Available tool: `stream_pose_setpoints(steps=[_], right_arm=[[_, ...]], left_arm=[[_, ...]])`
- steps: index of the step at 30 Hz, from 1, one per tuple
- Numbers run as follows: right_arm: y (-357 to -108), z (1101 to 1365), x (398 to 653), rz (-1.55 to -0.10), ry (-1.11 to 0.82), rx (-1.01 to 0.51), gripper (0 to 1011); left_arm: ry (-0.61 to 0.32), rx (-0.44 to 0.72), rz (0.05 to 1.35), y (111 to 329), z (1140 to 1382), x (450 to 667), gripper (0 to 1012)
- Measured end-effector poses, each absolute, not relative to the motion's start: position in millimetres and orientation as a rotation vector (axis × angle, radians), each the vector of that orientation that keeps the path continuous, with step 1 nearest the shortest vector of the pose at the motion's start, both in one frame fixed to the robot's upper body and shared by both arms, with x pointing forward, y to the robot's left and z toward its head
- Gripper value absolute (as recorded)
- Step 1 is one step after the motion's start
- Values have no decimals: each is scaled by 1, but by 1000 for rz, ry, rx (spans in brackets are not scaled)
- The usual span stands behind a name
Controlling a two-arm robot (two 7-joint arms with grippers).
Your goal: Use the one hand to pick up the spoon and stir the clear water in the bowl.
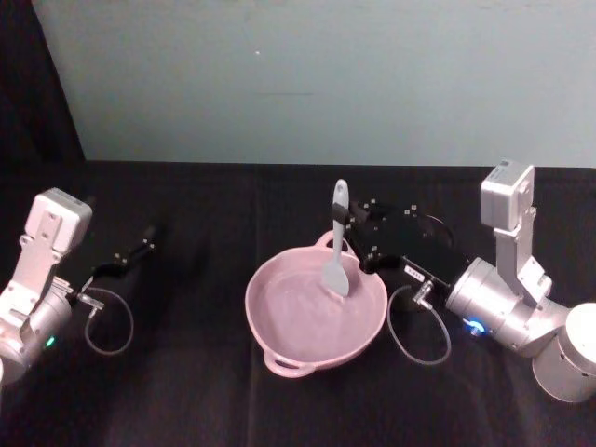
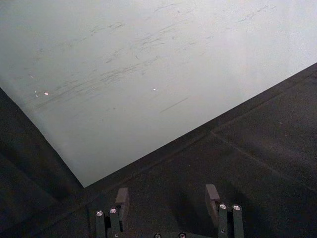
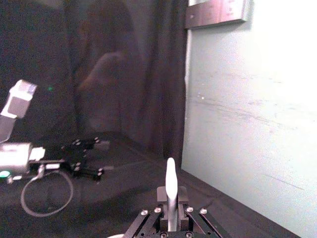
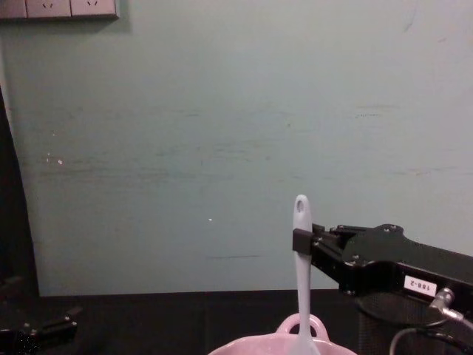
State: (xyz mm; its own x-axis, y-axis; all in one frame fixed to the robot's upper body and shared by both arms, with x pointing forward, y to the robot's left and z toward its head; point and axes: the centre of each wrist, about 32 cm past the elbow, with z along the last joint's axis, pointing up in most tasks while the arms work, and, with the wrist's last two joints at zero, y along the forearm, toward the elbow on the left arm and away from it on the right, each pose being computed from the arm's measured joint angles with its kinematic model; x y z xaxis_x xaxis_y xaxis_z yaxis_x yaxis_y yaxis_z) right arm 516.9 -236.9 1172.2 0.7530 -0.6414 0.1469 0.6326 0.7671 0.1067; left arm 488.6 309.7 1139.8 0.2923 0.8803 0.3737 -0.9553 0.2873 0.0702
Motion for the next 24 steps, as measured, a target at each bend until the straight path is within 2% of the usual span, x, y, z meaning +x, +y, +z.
stream_pose_setpoints(steps=[15, 24], right_arm=[[-218, 1177, 493, -563, -224, 9, 119], [-202, 1170, 494, -533, -185, 53, 119]], left_arm=[[-285, 304, 1248, 310, 1140, 489, 1005], [-285, 304, 1248, 310, 1140, 489, 1005]])
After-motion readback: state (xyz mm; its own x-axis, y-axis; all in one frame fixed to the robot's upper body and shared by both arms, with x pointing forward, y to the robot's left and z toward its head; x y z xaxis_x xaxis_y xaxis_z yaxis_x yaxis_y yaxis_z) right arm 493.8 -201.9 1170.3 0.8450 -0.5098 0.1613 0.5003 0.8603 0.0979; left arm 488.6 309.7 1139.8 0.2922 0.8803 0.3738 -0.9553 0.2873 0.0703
